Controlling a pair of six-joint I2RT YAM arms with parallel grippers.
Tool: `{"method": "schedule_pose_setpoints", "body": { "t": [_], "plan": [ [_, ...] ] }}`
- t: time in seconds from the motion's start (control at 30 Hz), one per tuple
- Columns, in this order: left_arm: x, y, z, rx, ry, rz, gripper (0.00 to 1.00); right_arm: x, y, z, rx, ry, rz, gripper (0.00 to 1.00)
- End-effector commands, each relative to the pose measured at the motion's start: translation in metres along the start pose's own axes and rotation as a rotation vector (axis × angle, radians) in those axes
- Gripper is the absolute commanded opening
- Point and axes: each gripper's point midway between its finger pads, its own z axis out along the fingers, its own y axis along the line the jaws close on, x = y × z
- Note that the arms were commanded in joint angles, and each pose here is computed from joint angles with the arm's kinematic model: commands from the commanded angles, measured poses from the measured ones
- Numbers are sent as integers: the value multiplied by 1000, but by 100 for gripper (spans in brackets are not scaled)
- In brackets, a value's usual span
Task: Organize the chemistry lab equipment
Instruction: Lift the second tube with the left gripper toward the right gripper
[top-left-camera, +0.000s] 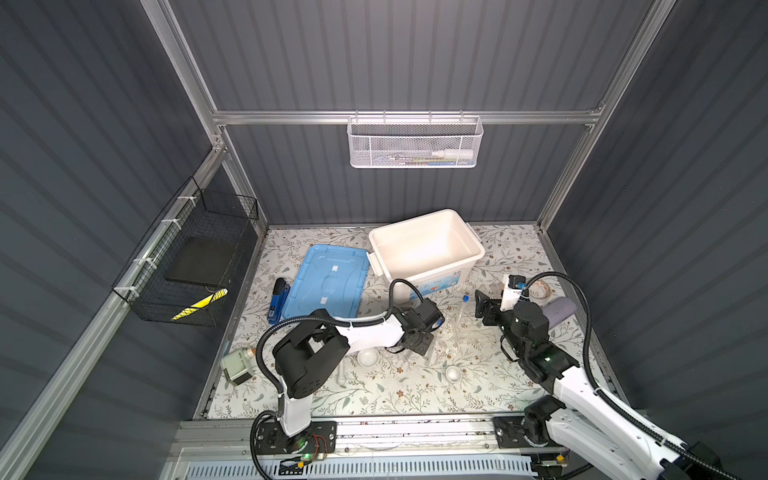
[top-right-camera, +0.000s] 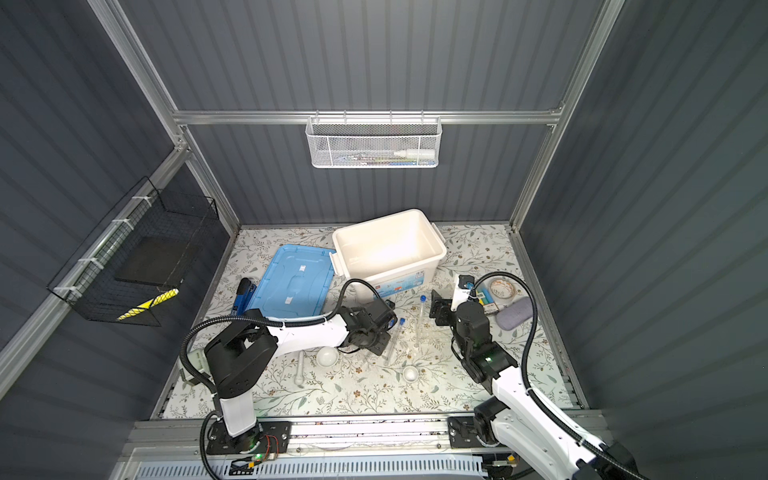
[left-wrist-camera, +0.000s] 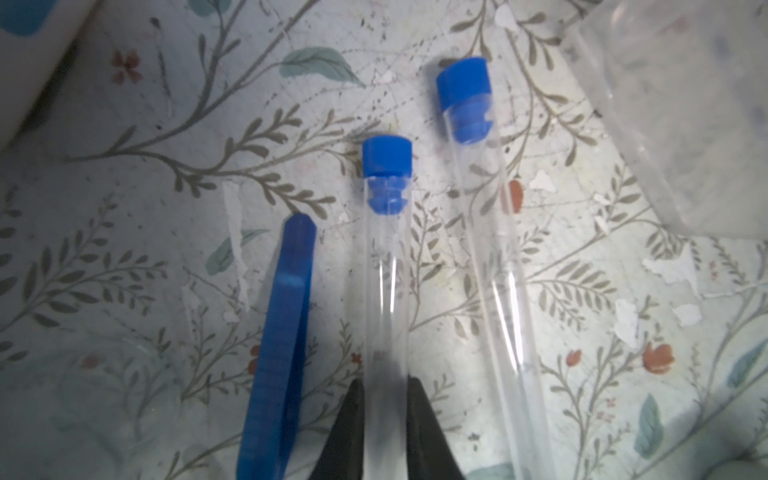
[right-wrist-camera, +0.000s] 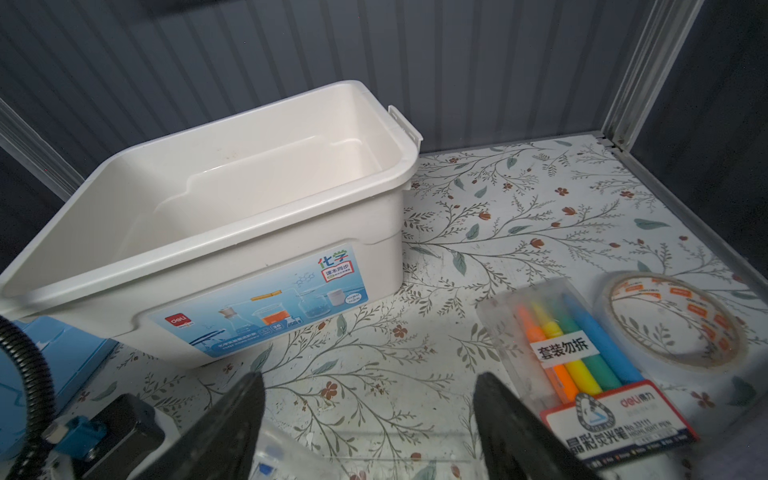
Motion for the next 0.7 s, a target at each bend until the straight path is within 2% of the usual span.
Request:
{"method": "schedule_pose_setpoints", "body": {
  "t": [0.0, 0.3, 0.67],
  "plan": [
    [13, -4, 8, 5, 60, 22, 15, -11, 1, -2, -15, -10, 35, 81],
    [-11, -5, -2, -3, -15, -6, 13, -11, -1, -1, -22, 6, 66, 82],
    [-59, -5, -42, -14, -208, -9, 13, -13, 1, 2, -100, 57, 172, 80]
  ]
}}
